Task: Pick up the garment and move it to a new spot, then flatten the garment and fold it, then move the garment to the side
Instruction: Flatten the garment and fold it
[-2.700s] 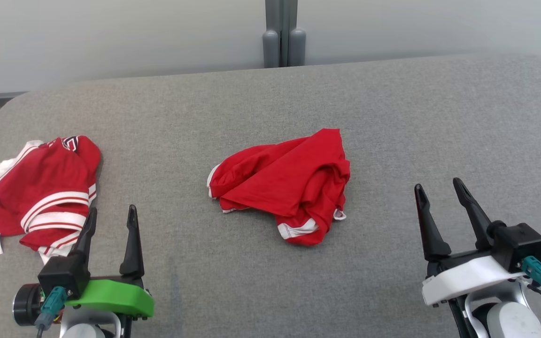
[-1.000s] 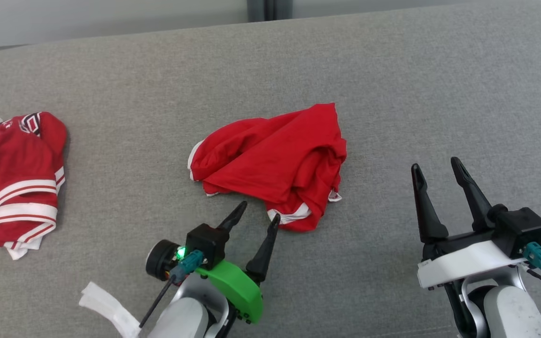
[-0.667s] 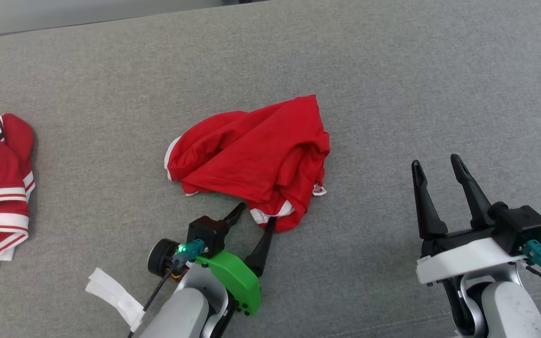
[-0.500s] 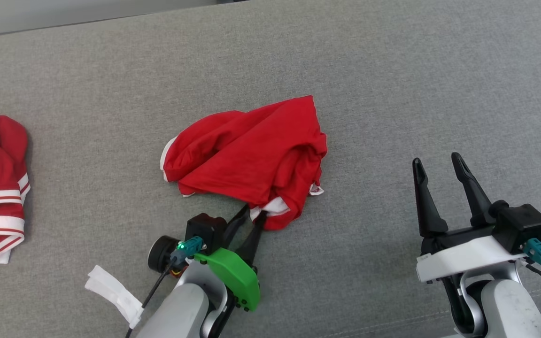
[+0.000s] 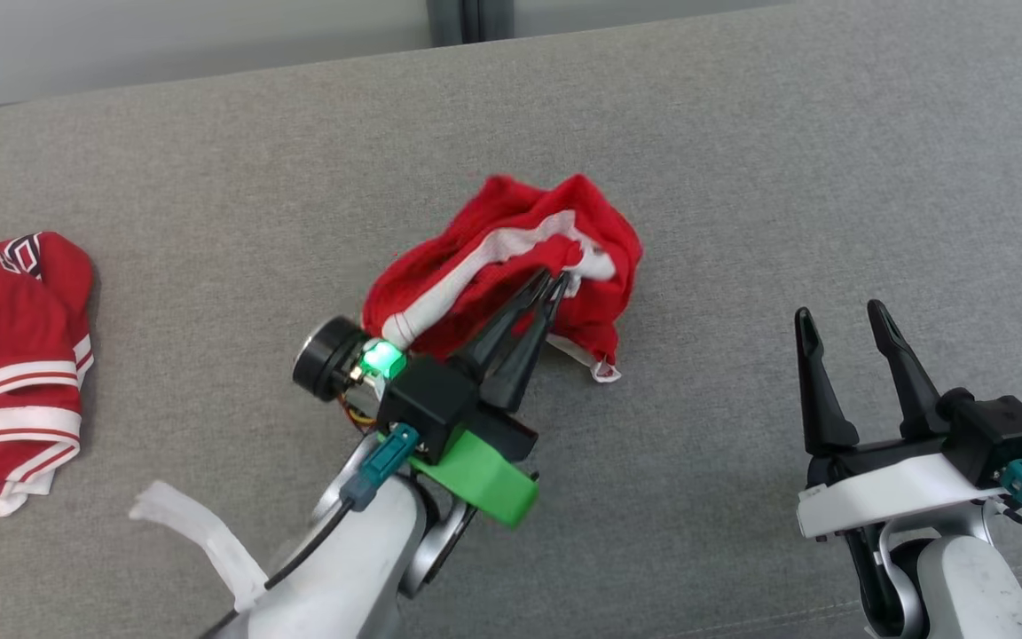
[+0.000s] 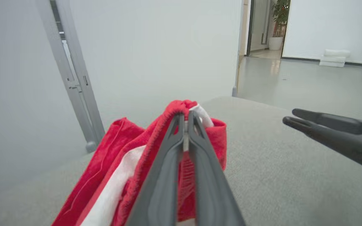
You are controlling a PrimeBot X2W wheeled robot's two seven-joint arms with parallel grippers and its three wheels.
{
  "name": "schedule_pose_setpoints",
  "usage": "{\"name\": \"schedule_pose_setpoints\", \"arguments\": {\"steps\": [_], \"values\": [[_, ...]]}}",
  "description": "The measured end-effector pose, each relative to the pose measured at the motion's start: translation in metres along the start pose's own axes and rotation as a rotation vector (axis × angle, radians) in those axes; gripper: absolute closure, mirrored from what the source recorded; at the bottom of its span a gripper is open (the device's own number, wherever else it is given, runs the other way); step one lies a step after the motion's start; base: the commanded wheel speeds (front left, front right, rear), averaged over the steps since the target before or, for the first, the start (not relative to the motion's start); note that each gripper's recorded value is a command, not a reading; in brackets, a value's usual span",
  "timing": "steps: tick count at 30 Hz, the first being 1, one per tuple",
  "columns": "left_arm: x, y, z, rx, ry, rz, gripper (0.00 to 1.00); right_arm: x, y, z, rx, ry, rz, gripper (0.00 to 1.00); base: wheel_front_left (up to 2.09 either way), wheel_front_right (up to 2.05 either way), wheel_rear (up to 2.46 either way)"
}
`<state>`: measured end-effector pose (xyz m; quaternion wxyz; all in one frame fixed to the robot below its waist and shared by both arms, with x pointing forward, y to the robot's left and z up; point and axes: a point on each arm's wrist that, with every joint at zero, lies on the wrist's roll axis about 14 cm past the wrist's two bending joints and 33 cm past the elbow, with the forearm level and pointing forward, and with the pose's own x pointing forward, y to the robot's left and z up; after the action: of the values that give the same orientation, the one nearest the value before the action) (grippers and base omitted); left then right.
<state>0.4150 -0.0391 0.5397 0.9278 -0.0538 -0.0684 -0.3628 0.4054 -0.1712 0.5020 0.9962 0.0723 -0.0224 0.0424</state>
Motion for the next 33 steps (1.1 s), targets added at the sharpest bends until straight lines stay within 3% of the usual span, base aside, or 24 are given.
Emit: {"name": "schedule_pose_setpoints", "arguments": {"steps": [10,15,18,23,28,33], "values": [[0.034,-0.050,0.106,0.190,-0.242,-0.233,1.00,-0.006,-0.002,0.005,0.024,-0.020,-0.011,0.00,0.00,0.00,0.00],[0.043,-0.071,0.110,0.210,-0.231,-0.317,1.00,-0.013,-0.011,0.007,0.039,-0.029,-0.043,0.00,0.00,0.00,0.00],[0.047,-0.065,0.099,0.206,-0.181,-0.311,1.00,-0.017,-0.018,0.008,0.040,-0.035,-0.066,0.00,0.00,0.00,0.00],[0.034,0.003,0.047,0.162,0.016,-0.093,1.00,-0.015,-0.025,0.001,0.042,-0.024,-0.085,0.00,0.00,0.00,0.00],[-0.016,0.079,-0.005,0.033,0.193,0.211,1.00,-0.007,-0.017,-0.003,0.041,-0.017,-0.059,0.00,0.00,0.00,0.00],[-0.075,0.119,-0.056,-0.107,0.305,0.427,1.00,0.003,-0.008,-0.006,0.037,-0.009,-0.025,0.00,0.00,0.00,0.00]]}}
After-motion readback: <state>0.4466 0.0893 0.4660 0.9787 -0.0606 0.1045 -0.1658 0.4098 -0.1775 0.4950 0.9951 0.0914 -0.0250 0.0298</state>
